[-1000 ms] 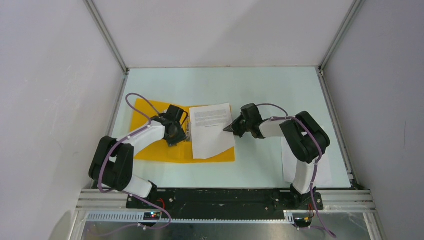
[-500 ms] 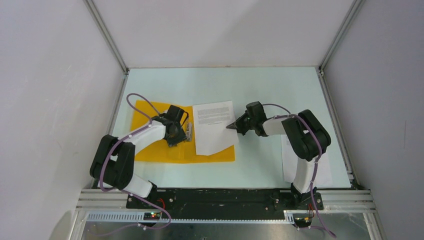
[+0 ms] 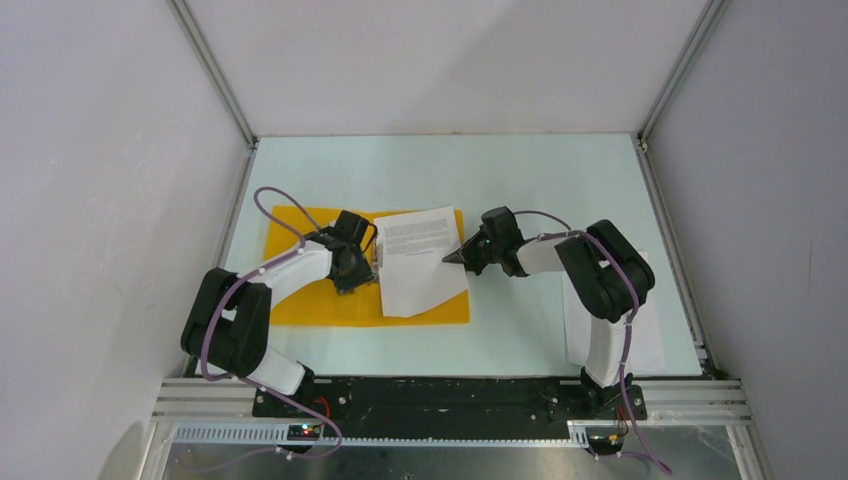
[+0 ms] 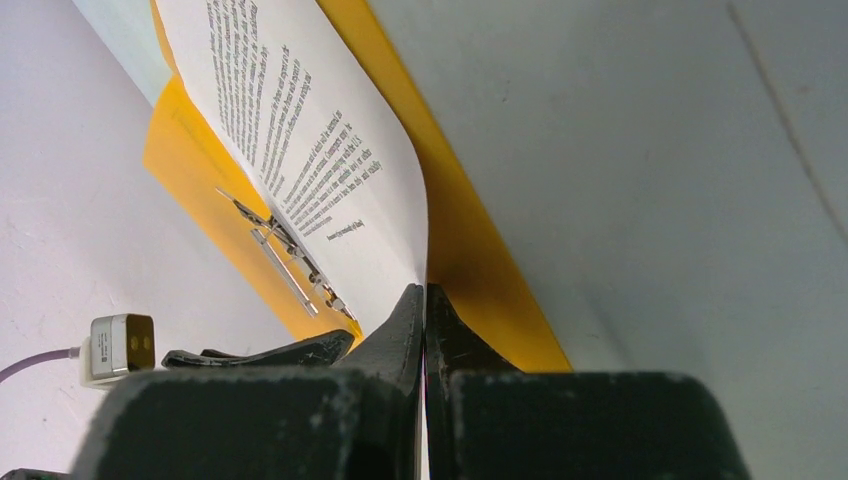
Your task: Put the files into the folder
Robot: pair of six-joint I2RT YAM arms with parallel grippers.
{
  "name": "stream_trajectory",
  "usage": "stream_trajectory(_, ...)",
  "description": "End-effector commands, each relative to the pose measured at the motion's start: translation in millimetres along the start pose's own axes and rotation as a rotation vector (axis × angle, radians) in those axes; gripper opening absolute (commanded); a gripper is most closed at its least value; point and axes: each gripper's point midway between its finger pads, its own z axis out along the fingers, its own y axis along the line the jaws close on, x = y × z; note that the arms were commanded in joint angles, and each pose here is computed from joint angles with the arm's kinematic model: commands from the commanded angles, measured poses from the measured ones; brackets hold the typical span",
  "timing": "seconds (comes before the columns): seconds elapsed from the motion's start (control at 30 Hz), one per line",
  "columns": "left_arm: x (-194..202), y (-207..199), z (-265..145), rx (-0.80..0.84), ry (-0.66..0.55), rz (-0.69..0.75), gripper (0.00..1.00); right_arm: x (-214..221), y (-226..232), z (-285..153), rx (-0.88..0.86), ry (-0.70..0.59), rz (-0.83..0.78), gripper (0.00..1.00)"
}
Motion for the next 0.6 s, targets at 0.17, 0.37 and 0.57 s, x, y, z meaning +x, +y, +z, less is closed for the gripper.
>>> stream_trajectory(0.17,-6.5,-2.6,0.2,0.006,-0.019,-0.022,0.49,7.2,-7.5,3.3,0.07,-0.075,-0.004,0.0)
stream_trajectory(0.37,-7.3,-4.9,-2.3,0.019,-0.02,-0.022,0.5,14.4,-0.5,-4.0,0.047,-0.138,-0.042,0.0)
stream_trajectory(0.57,-7.7,-6.5,-4.2,0.028,-0.021,-0.028,0.5,22.4,-6.2,-7.5,0.065,-0.16,-0.065,0.01)
